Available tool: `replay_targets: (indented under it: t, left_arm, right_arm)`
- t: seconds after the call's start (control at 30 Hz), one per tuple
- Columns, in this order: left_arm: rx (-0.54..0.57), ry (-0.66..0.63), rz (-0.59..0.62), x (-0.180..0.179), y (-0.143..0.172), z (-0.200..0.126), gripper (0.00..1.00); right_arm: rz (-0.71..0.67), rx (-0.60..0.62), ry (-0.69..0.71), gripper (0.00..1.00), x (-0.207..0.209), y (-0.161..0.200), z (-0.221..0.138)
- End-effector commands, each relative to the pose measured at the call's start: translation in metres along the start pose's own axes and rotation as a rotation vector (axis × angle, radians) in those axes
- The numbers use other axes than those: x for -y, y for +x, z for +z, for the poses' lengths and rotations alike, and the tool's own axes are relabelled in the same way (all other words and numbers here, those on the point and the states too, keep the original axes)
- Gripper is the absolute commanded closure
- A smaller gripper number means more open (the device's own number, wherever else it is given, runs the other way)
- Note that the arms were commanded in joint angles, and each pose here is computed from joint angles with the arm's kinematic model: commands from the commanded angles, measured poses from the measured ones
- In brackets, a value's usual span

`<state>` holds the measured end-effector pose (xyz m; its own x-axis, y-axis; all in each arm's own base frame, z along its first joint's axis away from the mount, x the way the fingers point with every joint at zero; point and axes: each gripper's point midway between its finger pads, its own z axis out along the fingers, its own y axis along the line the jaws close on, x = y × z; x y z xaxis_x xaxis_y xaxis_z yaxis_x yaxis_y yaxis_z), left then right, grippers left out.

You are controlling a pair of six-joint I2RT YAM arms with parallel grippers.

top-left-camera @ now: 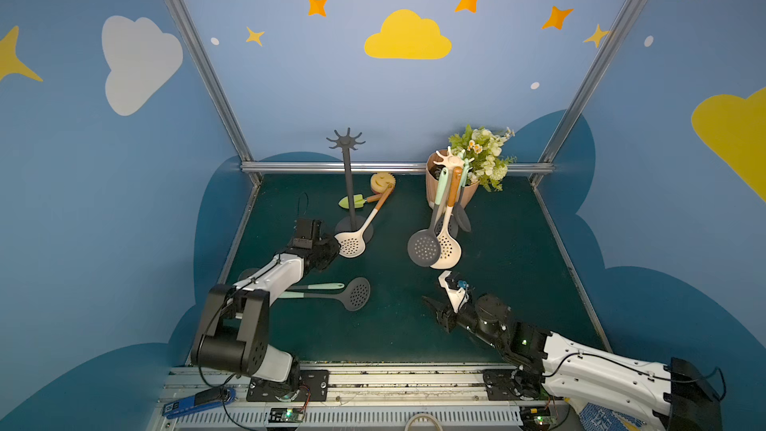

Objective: Hang the skimmer on the kitchen utensil rack
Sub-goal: Pick up the skimmer from the center of the board.

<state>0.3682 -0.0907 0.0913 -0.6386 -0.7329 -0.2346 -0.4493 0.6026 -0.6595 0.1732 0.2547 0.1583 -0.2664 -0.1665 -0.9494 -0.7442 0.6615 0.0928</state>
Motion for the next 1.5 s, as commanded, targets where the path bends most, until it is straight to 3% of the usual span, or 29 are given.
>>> replay_targets:
  t: [0.0, 0.6, 1.0, 1.47]
  left_arm:
    - [0.036, 0.073, 0.058, 0.015, 0.0, -0.025, 0.96]
    - [0.071, 0.371, 0.086, 0.035, 0.041, -0.119, 0.96]
    - [0.03, 0.627, 0.099, 0.061, 0.065, -0.165, 0.96]
    - [0.01, 0.743, 0.152, 0.072, 0.086, -0.192, 0.96]
  right_arm:
    - [0.036, 0.034, -0.001, 0.45, -0.002, -0.018, 0.002]
    - [0.288, 0.245, -0.026, 0.46, -0.045, -0.116, 0.015]
    - [0.361, 0.327, 0.005, 0.45, -0.067, -0.173, 0.068]
    - [0.45, 0.37, 0.061, 0.47, -0.039, -0.193, 0.126]
